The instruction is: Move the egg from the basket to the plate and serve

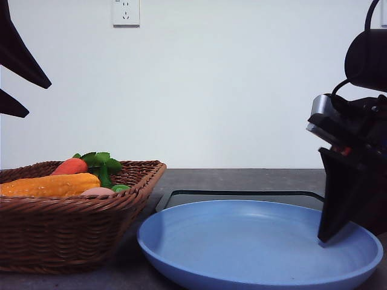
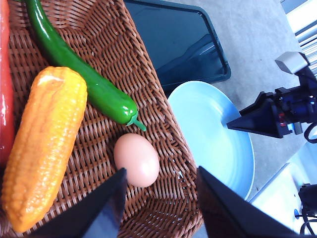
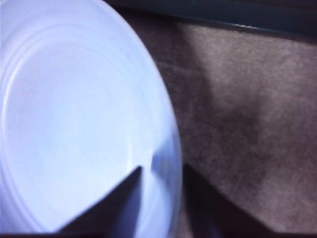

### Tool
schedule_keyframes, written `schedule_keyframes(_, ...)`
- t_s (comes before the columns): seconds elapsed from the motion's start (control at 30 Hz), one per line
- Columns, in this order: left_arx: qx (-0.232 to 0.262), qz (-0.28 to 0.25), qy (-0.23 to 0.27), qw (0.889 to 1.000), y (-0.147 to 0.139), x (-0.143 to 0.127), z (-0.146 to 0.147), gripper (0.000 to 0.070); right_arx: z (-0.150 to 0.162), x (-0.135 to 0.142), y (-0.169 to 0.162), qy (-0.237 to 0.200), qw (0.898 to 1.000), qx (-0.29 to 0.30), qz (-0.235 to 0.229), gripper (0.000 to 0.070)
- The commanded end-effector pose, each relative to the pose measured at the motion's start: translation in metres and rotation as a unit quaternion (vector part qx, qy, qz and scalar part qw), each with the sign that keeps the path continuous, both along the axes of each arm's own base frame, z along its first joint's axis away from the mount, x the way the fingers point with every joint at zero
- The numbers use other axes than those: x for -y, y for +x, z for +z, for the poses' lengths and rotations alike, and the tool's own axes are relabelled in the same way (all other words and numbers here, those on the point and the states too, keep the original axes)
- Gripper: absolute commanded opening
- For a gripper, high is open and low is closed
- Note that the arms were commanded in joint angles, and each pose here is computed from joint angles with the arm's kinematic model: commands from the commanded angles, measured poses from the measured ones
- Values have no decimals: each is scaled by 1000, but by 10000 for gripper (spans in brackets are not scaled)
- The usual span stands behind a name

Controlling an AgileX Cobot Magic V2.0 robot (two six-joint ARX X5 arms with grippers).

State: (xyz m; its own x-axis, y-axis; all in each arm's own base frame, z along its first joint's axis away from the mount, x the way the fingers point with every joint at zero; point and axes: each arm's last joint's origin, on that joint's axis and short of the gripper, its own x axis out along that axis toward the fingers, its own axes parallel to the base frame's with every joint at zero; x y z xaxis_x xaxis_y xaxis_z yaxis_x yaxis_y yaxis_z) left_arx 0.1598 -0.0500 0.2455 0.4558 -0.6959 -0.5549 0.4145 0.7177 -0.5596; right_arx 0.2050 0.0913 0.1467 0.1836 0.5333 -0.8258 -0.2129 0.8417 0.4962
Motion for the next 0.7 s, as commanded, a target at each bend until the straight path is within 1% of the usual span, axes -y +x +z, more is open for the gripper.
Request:
schedule_keyframes(0.0,8,-4,-3,1000,2,1,4,291,-5,-2,0,-3,1000,-17,-2,20)
schedule_keyframes(0.03,8,-4,-3,1000,2,1,4,291,-5,-2,0,-3,1000,-16,-2,2)
schedule_keyframes(0.07,8,-4,-3,1000,2,1,4,292,-4,-2,0,-3,1000,-16,-2,0)
schedule_keyframes(0.13,6,-3,-4,1000,2,1,4,321,-3,-1,-1,-3,1000,-15,-3,0)
schedule_keyframes(0.23,-4,5,-11,1000,2,1,4,451,4,2,-4,-2,1000,-9,-8,0)
schedule_keyframes(0.27,-6,5,-12,1000,2,1,4,482,6,3,-5,-1,1000,-8,-9,0)
schedule_keyframes(0.3,-7,4,-12,1000,2,2,4,497,9,4,-7,-1,1000,-6,-11,0)
schedule_keyframes(0.43,-9,-10,-9,1000,1,8,3,497,24,10,-16,2,1000,3,-17,0)
schedule_keyframes(0.5,-13,-15,1,1000,1,12,1,494,32,15,-22,3,1000,11,-24,0)
schedule_keyframes(0.57,-20,-20,18,999,3,19,-3,494,40,20,-27,3,999,23,-33,0)
schedule_keyframes(0.67,-28,-22,57,998,6,31,-9,494,51,27,-36,-2,998,47,-49,0)
